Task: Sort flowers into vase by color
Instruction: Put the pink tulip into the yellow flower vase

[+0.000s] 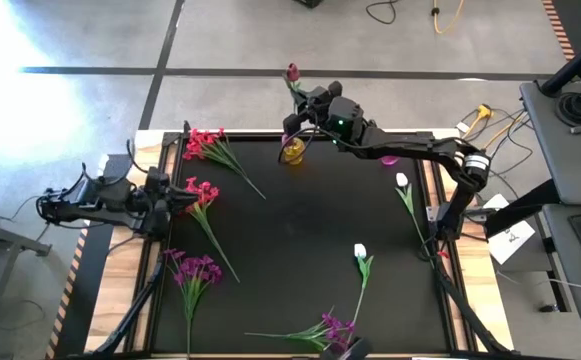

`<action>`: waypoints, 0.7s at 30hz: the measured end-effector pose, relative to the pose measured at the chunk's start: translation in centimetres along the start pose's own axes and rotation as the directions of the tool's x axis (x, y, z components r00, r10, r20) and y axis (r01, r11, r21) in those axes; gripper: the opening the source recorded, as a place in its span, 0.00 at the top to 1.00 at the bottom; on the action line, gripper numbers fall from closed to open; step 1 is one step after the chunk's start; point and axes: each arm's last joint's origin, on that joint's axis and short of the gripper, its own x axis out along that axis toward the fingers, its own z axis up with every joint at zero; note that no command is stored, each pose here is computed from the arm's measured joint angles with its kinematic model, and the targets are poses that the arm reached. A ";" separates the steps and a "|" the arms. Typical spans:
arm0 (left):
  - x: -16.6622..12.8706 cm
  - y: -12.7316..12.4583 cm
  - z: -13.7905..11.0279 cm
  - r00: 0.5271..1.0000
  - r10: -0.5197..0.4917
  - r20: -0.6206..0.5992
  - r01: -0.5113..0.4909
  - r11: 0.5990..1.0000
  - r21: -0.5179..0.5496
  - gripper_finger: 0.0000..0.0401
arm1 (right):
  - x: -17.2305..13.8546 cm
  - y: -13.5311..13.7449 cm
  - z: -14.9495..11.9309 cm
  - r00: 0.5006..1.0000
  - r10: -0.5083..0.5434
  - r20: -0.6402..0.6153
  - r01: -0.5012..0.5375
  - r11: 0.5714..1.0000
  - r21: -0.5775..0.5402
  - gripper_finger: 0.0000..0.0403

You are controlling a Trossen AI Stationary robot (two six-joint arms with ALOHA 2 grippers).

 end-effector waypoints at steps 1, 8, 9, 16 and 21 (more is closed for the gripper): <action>0.0 0.2 -0.2 0.999 0.008 -0.030 -0.009 1.000 -0.021 0.84 | 0.1 0.1 -0.2 1.000 0.001 -0.006 -0.001 1.000 -0.002 0.97; -0.2 1.3 -1.6 0.978 0.111 -0.179 -0.135 0.982 -0.132 0.84 | 0.8 0.6 -2.0 0.998 0.006 -0.063 -0.005 1.000 0.018 0.97; -0.2 1.5 -1.7 0.972 0.136 -0.191 -0.164 0.976 -0.142 0.84 | 0.9 0.7 -2.4 0.997 0.007 -0.072 -0.006 1.000 0.015 0.97; -0.3 2.1 -2.3 0.944 0.218 -0.248 -0.272 0.940 -0.205 0.79 | 1.0 0.9 -3.1 0.994 0.011 -0.108 -0.006 0.999 0.051 0.95; -0.2 2.1 -2.3 0.942 0.228 -0.245 -0.280 0.938 -0.204 0.68 | 0.2 0.5 -2.4 0.985 0.021 -0.170 -0.010 0.998 0.064 0.83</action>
